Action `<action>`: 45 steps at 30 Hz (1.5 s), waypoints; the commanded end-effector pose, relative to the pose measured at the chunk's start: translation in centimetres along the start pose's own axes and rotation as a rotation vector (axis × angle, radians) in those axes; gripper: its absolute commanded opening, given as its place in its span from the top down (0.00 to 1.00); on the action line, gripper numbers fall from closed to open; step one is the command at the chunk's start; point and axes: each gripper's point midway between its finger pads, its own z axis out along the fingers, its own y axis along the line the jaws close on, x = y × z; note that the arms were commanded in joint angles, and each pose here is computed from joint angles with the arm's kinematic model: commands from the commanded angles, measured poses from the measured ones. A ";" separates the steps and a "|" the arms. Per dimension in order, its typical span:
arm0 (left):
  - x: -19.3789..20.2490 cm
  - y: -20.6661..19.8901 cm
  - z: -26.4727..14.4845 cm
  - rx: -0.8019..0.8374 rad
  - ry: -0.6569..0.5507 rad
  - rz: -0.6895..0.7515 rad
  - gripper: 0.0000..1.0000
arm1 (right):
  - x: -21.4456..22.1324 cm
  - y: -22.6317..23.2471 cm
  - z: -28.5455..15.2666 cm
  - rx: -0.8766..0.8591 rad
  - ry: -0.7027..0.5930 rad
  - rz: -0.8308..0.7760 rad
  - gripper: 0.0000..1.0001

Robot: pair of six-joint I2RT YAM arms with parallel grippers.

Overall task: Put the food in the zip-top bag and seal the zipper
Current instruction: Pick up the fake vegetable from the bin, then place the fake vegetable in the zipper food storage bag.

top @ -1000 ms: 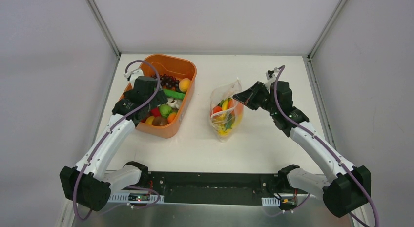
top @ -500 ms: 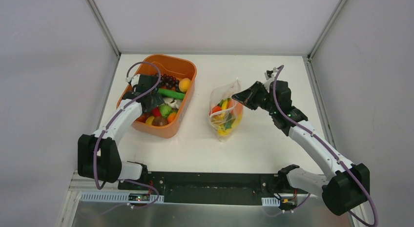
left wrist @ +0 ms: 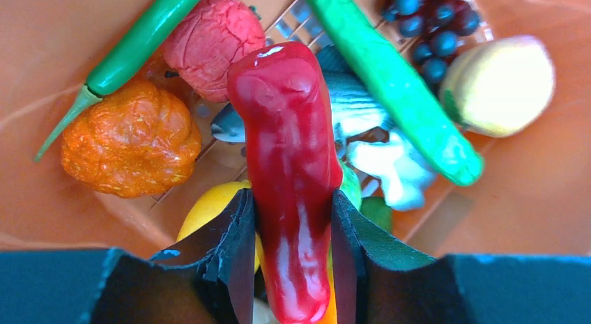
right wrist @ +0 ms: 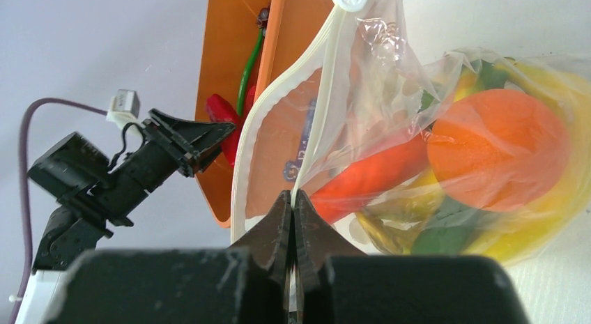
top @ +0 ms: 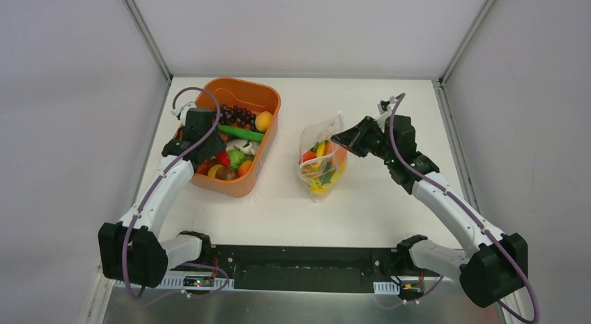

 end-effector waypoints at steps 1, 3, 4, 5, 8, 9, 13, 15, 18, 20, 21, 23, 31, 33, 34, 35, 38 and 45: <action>-1.9 -1.1 -2.5 0.113 -0.084 0.002 0.87 | -0.4 1.1 0.0 -0.050 -0.009 -0.008 1.00; -2.1 -1.3 -3.1 0.138 -0.097 0.002 0.90 | -0.4 1.2 0.1 -0.053 -0.007 -0.005 1.00; -2.2 -1.4 -3.4 0.151 -0.102 0.005 0.91 | -0.4 1.2 0.1 -0.054 -0.005 -0.005 1.00; -2.3 -1.6 -3.6 0.166 -0.104 0.008 0.91 | -0.3 1.2 0.1 -0.056 -0.003 -0.003 1.00; -2.3 -2.7 -4.2 0.236 -0.103 0.022 0.94 | -0.3 1.3 0.0 -0.058 -0.002 0.000 1.00; -2.2 -3.3 -4.4 0.278 -0.101 0.029 0.96 | -0.3 1.3 0.0 -0.058 -0.002 0.001 1.00; -2.0 -6.8 -6.3 0.493 -0.089 0.045 0.97 | -0.4 1.4 -0.2 -0.063 -0.008 -0.002 1.00; -2.0 -8.6 -7.8 0.609 -0.077 0.049 0.98 | -0.5 1.5 -0.2 -0.064 -0.011 -0.001 1.00; -2.5 -11.0 -10.3 0.761 -0.069 0.071 1.00 | -0.4 1.5 -0.2 -0.065 -0.007 0.004 1.00; -2.7 -12.3 -12.0 0.841 -0.063 0.088 1.00 | -0.3 1.6 -0.2 -0.068 -0.004 0.006 1.00; -2.7 -12.9 -12.9 0.879 -0.058 0.100 1.00 | -0.3 1.6 -0.2 -0.070 -0.004 0.007 1.00; -2.5 -14.1 -14.5 0.944 -0.055 0.129 1.00 | -0.3 1.7 -0.2 -0.076 -0.003 0.007 1.00; -0.2 -19.2 -19.9 1.151 -0.045 0.261 1.00 | -0.2 1.9 -0.6 -0.087 -0.005 -0.001 1.00; 0.1 -20.2 -20.7 1.192 -0.041 0.260 1.00 | -0.2 1.9 -0.6 -0.088 -0.007 -0.002 1.00; 0.1 -20.7 -21.0 1.213 -0.050 0.257 1.00 | -0.2 1.9 -0.7 -0.089 -0.007 -0.001 1.00; 0.0 -21.1 -21.4 1.233 -0.056 0.256 1.00 | -0.2 2.0 -0.8 -0.091 -0.008 -0.001 1.00; -0.5 -22.6 -22.4 1.286 -0.095 0.233 1.00 | -0.2 2.2 -0.9 -0.098 -0.007 -0.006 1.00; -1.0 -26.5 -21.6 1.265 -0.182 0.184 1.00 | -0.3 3.0 -1.4 -0.135 -0.016 -0.019 1.00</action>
